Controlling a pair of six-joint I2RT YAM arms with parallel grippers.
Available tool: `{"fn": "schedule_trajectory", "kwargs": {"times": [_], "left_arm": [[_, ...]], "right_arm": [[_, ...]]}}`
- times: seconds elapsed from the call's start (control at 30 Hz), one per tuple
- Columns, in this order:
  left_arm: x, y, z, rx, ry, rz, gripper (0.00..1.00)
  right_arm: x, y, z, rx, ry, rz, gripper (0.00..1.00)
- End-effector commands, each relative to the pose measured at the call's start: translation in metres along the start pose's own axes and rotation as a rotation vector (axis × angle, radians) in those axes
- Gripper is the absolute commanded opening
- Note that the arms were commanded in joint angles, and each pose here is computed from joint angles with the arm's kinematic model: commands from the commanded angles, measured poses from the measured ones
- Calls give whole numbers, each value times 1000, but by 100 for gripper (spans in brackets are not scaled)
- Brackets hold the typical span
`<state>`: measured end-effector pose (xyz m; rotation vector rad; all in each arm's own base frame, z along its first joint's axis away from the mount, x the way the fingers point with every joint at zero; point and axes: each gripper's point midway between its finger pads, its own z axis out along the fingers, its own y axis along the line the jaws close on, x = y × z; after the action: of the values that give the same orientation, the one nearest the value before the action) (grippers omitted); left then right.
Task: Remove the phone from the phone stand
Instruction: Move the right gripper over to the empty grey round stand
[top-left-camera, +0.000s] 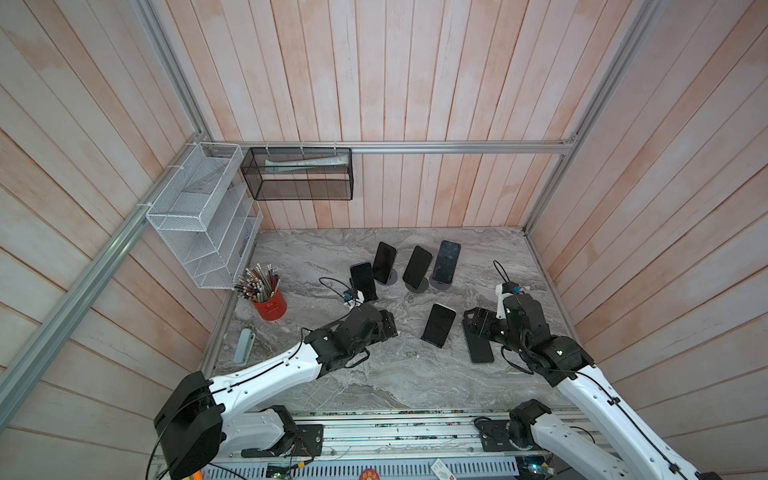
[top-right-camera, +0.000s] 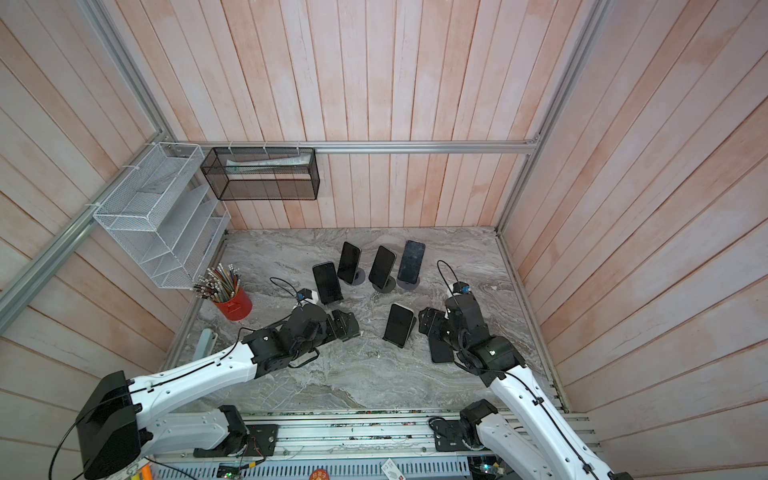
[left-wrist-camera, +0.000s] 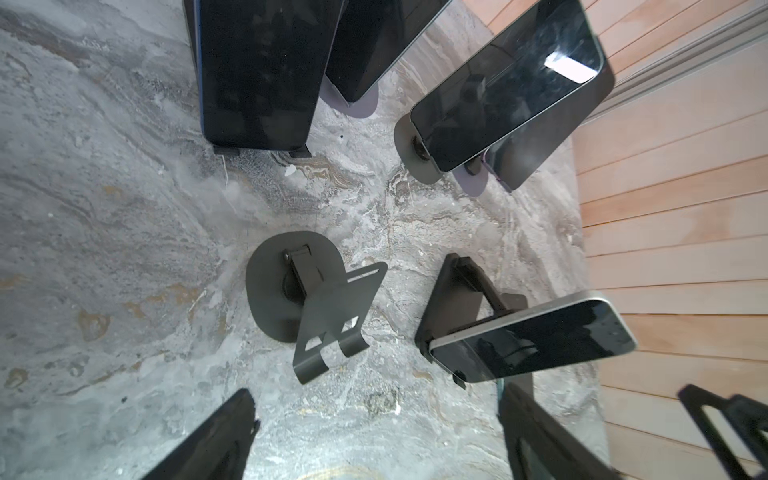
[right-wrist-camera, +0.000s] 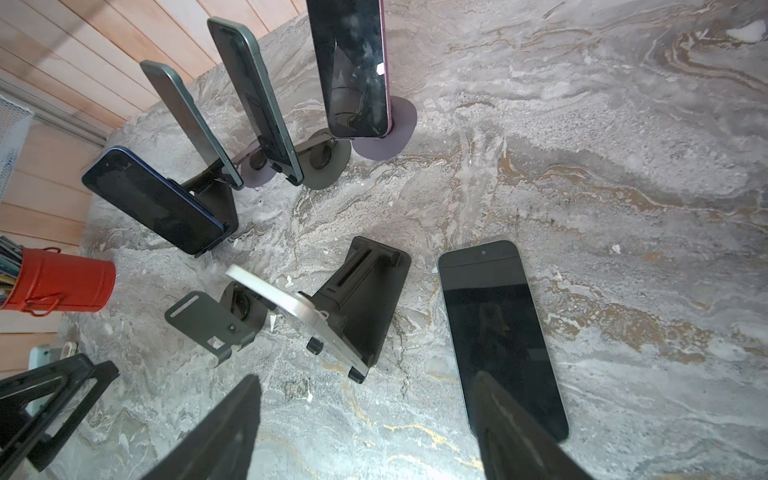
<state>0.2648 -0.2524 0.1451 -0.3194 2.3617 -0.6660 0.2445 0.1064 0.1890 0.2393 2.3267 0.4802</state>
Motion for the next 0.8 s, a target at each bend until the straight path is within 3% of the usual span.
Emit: {"fn": "schedule_trajectory", "kwargs": {"times": [0.0, 0.1, 0.23, 0.4, 0.63, 0.77], "left_arm": [[-5, 16, 4, -118, -44, 4, 95], [-10, 18, 0, -125, -70, -24, 97], [-21, 17, -23, -34, -135, -47, 97], [-36, 40, -58, 4, -215, -106, 97], [-39, 69, -98, 22, -249, -162, 97], [-37, 76, -109, 12, -239, -158, 97]], "right_arm": [[-18, 9, -11, -10, -48, -79, 85], [-30, 27, -26, -64, -65, -129, 85], [-42, 67, -50, -150, -96, -195, 85], [-31, 124, -45, -128, -87, -302, 85], [3, 187, 8, -51, -74, -445, 91], [32, 206, 52, -90, -16, -472, 98]]}}
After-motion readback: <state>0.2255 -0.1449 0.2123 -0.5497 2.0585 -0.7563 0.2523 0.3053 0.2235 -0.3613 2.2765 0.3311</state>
